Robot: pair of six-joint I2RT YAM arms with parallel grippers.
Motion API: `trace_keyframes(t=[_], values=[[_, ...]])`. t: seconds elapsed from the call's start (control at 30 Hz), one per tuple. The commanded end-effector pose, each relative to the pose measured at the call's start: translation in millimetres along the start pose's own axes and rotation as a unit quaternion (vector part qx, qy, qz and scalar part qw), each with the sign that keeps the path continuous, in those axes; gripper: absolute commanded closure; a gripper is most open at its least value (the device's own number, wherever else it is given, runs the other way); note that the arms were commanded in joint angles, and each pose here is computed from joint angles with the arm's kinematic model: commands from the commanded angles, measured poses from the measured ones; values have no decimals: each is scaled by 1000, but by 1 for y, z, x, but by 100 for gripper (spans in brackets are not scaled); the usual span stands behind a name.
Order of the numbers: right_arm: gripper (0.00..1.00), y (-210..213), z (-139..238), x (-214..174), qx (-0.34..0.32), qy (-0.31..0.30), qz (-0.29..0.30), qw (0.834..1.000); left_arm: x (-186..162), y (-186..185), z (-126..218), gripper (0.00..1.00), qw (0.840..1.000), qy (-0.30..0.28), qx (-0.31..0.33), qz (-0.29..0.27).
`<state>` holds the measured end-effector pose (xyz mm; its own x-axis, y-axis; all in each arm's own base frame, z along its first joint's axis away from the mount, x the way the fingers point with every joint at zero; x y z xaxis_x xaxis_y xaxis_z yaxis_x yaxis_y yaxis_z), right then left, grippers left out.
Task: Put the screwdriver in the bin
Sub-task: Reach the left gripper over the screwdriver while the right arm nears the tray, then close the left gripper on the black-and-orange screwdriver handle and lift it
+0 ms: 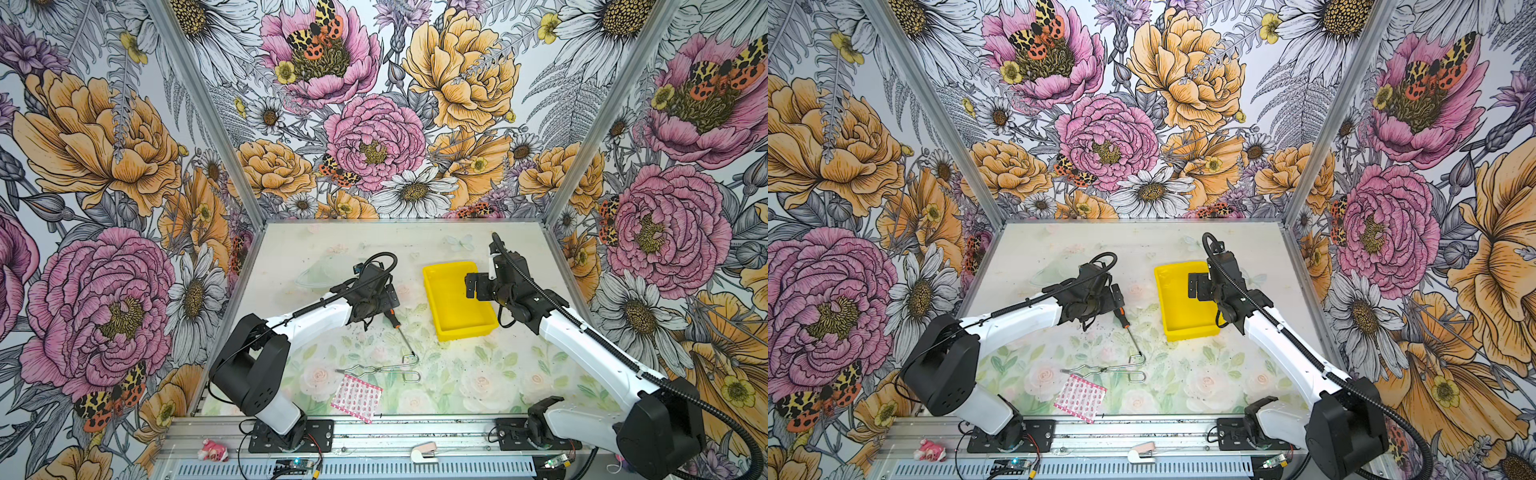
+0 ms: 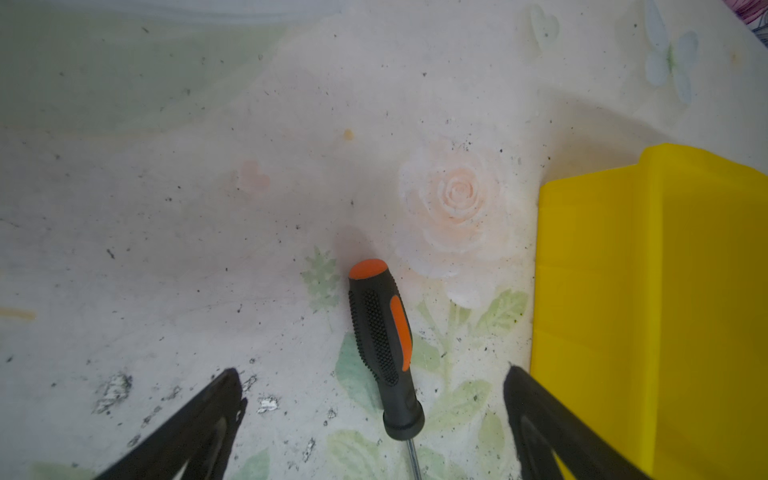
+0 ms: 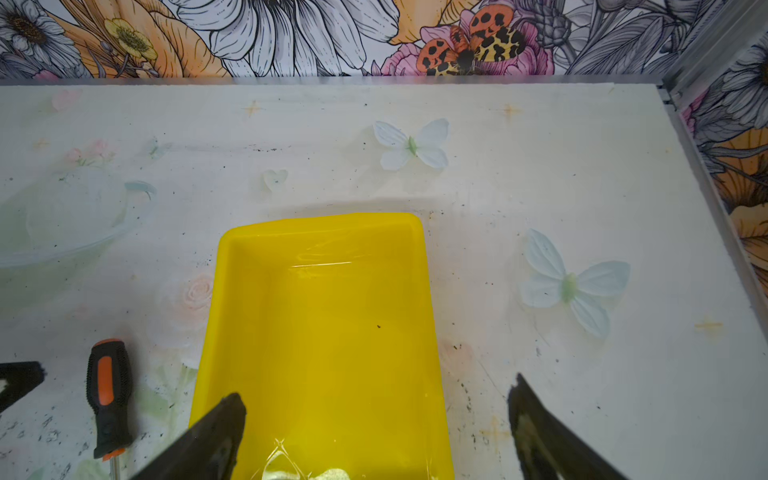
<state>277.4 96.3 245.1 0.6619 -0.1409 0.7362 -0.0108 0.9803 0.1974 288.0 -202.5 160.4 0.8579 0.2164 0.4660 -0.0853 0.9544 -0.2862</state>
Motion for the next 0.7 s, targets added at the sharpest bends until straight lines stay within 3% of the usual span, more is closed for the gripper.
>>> trace_keyframes(t=[0.0,0.17,0.33,0.67], values=[[0,5,15,1,34,-10,15,999,1,-15,-7,3,1000,8,12,22],[1,3,22,1,34,-23,51,998,-4,-35,-30,8,999,31,28,11],[0,1,23,5,29,-29,86,995,-12,-42,-46,19,994,51,92,-11],[0,3,17,6,35,-21,73,997,-23,-38,-61,30,984,85,152,-25]])
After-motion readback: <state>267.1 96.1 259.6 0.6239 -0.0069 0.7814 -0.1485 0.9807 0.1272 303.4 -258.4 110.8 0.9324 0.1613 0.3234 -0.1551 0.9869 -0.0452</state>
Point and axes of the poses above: each gripper's point midway between its finger pads, its own z axis back along the fingers, its own y axis along the line the jaws close on, x = y × z, the point moved 9 cm from there along z, back along the fingers, and after that the axes turned 9 degrees about -z, right-handed, at the moved point
